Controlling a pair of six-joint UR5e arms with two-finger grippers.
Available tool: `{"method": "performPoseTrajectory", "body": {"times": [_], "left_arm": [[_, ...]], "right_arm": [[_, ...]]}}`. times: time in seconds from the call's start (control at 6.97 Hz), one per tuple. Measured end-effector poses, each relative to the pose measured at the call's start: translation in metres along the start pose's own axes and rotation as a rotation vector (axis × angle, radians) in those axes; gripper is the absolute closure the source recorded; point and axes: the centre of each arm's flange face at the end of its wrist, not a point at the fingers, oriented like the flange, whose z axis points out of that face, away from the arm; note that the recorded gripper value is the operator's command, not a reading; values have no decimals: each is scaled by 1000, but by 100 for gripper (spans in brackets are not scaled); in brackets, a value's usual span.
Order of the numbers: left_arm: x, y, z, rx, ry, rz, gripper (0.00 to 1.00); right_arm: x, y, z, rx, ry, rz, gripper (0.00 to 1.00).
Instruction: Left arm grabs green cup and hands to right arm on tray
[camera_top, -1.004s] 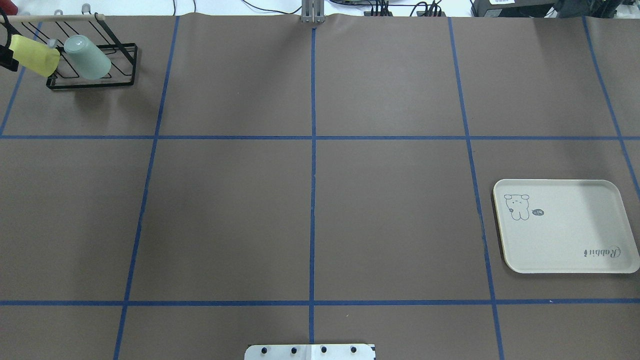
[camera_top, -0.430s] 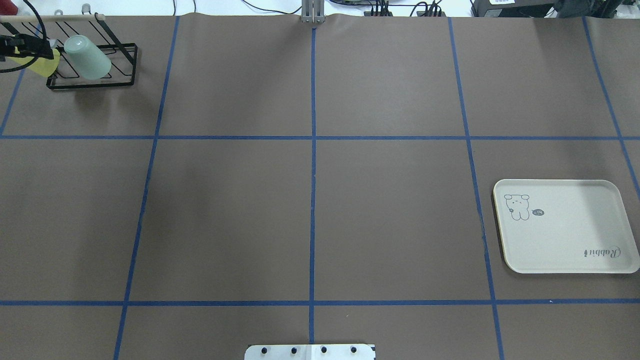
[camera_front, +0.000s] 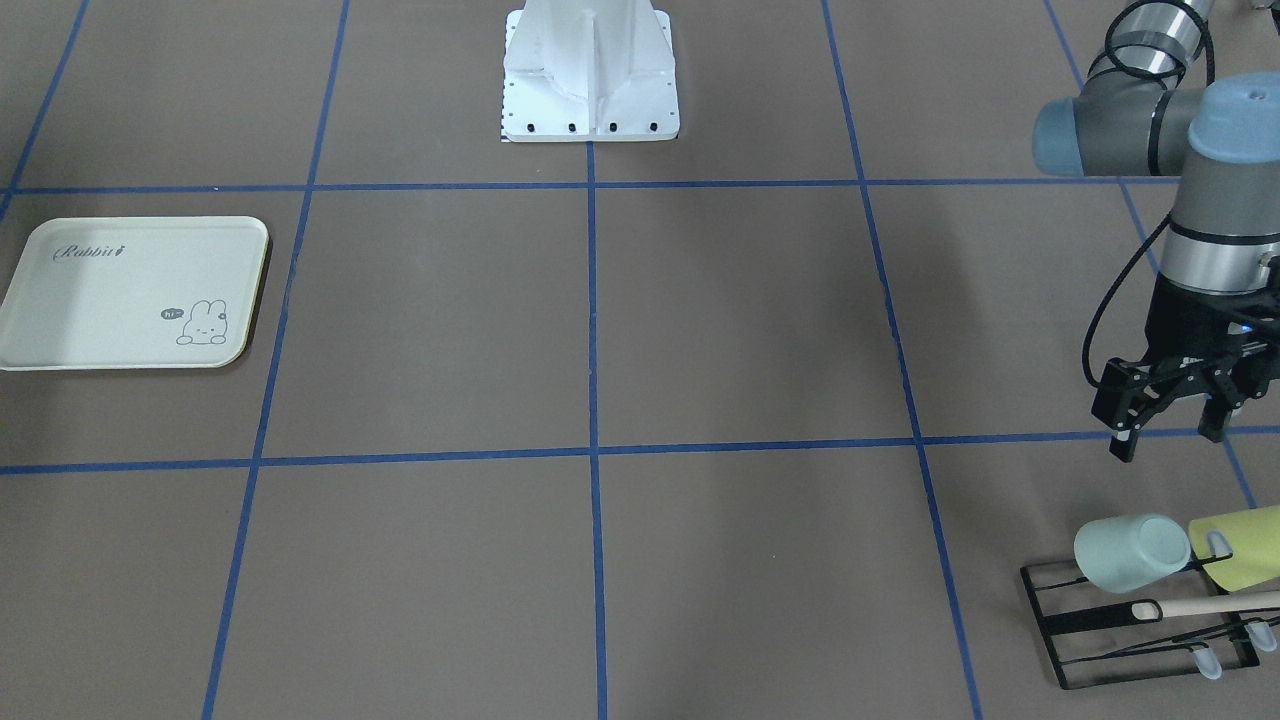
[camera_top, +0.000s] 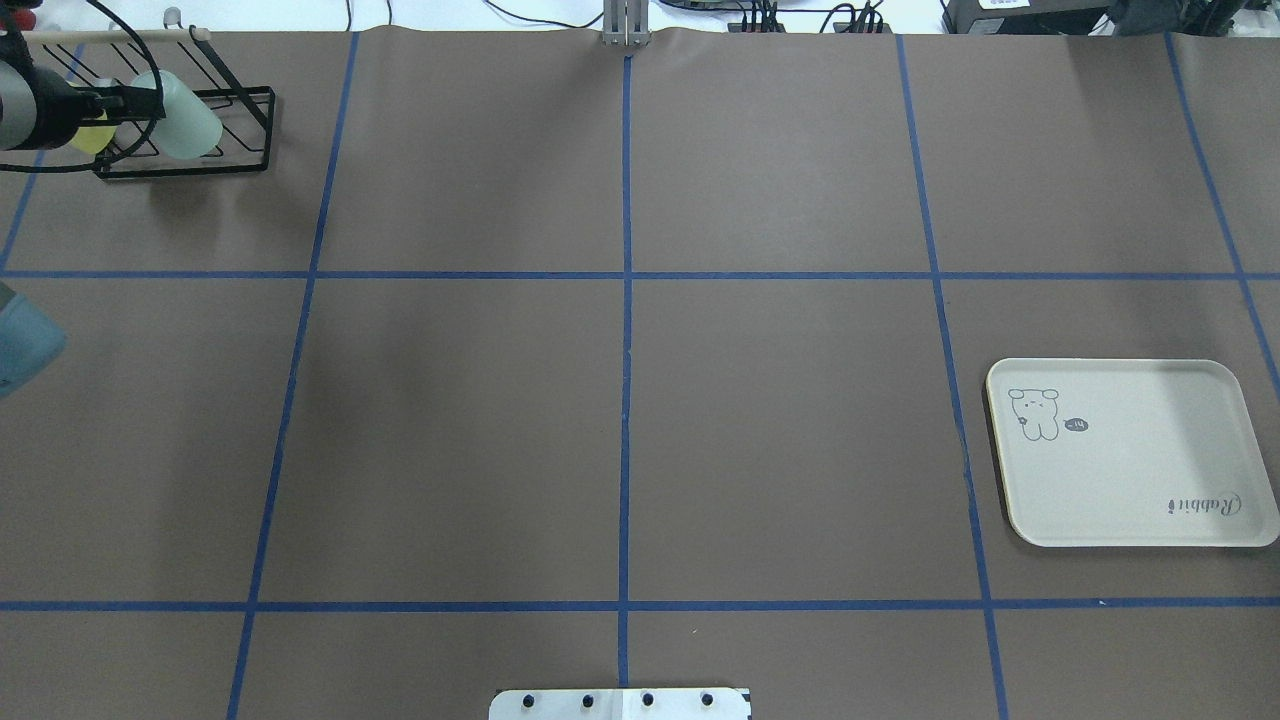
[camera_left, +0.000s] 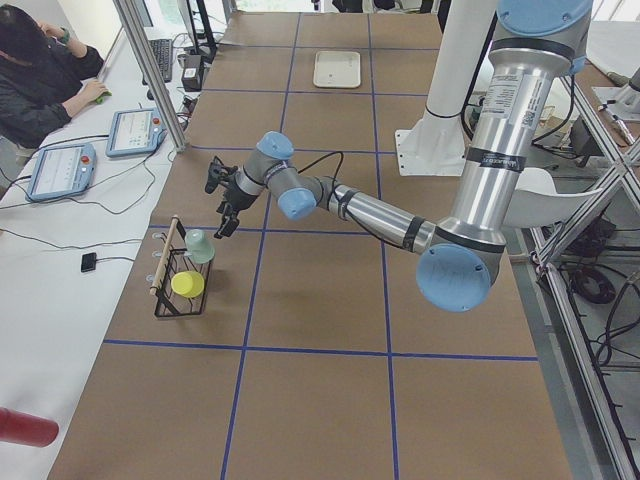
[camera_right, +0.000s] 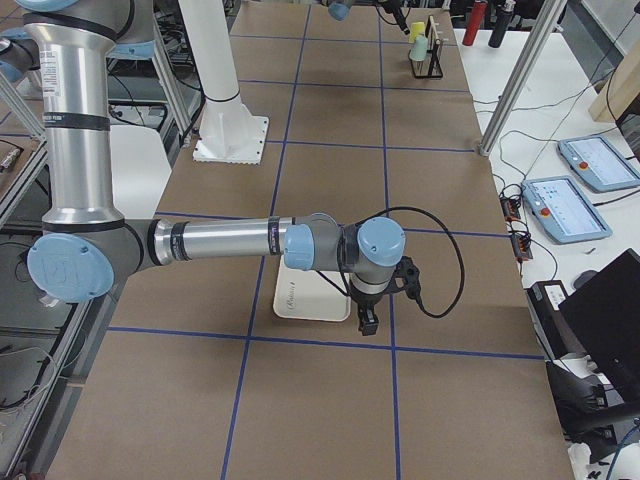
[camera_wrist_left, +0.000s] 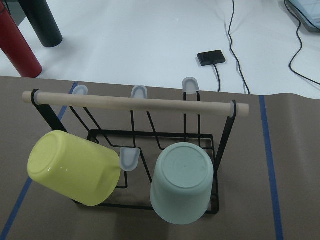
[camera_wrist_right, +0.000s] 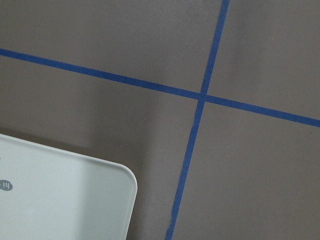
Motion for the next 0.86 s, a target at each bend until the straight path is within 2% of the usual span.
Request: {"method": "performPoseTrajectory", "body": {"times": [0.43,0.86], "left_arm": [[-1,0,43,83,24,-5,0],[9,-11,71,108,8,-8,0]], "right_arm": [[-1,0,0,2,-5,1,0],[-2,-1,-1,4,-7,-1,0]]}}
